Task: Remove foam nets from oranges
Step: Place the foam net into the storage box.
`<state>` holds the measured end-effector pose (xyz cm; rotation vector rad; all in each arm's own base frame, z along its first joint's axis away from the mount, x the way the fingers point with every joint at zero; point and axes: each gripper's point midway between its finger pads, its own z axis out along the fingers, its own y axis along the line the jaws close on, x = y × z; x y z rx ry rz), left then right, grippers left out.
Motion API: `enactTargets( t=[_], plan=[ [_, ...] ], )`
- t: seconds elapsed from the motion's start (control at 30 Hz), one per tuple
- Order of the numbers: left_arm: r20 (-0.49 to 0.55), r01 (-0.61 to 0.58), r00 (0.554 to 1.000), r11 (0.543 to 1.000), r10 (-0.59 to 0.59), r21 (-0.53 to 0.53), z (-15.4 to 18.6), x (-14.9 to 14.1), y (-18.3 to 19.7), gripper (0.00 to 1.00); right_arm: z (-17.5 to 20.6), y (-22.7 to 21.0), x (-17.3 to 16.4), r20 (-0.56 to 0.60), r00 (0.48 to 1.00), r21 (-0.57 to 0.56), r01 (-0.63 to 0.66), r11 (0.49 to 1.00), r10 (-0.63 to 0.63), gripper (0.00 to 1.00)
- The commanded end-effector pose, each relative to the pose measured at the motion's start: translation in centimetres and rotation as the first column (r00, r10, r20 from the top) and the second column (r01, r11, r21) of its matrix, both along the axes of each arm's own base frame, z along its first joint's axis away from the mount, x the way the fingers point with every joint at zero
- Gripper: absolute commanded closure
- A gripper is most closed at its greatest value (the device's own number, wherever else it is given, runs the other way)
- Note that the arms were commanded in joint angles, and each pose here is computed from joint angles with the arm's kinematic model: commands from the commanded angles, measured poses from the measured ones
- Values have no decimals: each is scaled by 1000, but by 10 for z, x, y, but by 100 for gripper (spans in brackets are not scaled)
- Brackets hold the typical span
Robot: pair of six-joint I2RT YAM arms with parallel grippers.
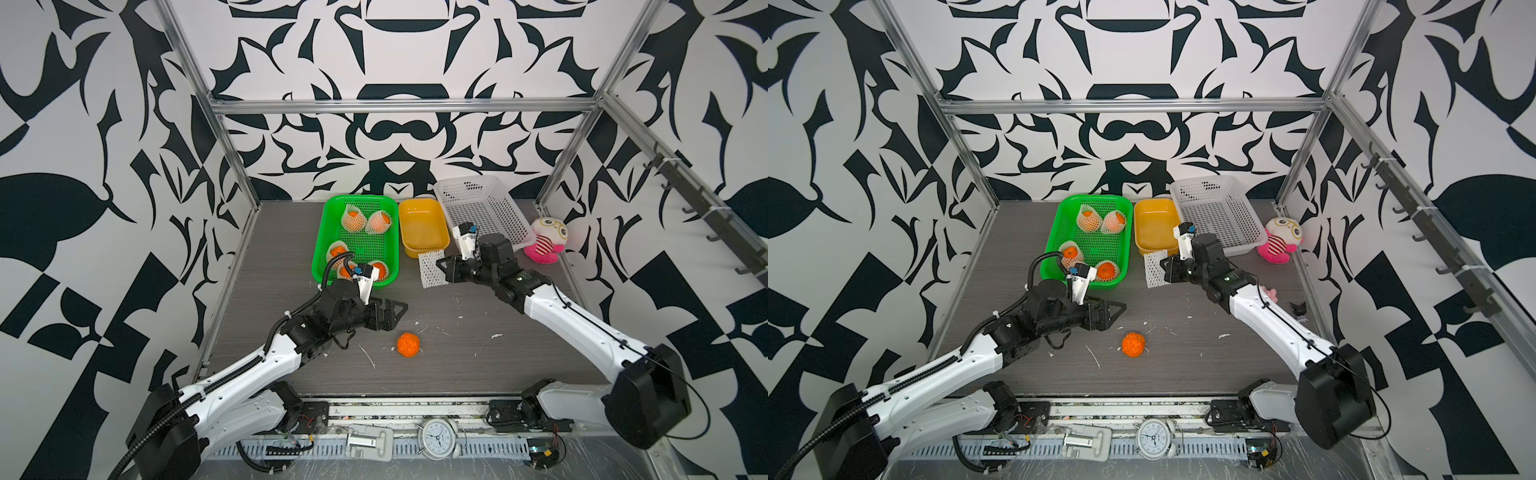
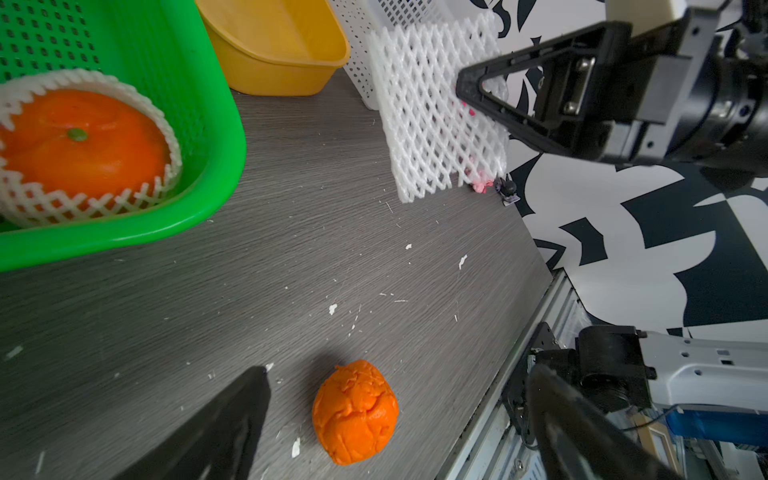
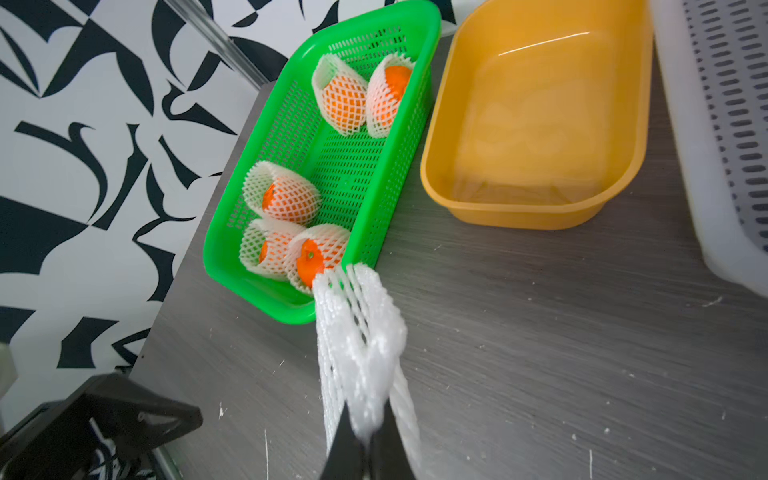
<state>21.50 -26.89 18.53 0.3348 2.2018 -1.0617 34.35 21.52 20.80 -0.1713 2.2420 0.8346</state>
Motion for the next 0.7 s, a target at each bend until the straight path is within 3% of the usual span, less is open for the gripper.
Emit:
enactTargets(
  t=[0.0,0.3,0.67],
  plan=[
    [40,-47,998,999,47,2,12,15,1,1,26,1,30,82,997,19,-3,1000,1,100],
    [17,-63,998,998,63,8,8,35,-2,0,13,11,110,12,1000,53,-2,999,1,100],
    [6,-44,999,999,44,11,6,50,-6,1,-32,23,182,-110,994,37,27,999,-23,100]
  ],
)
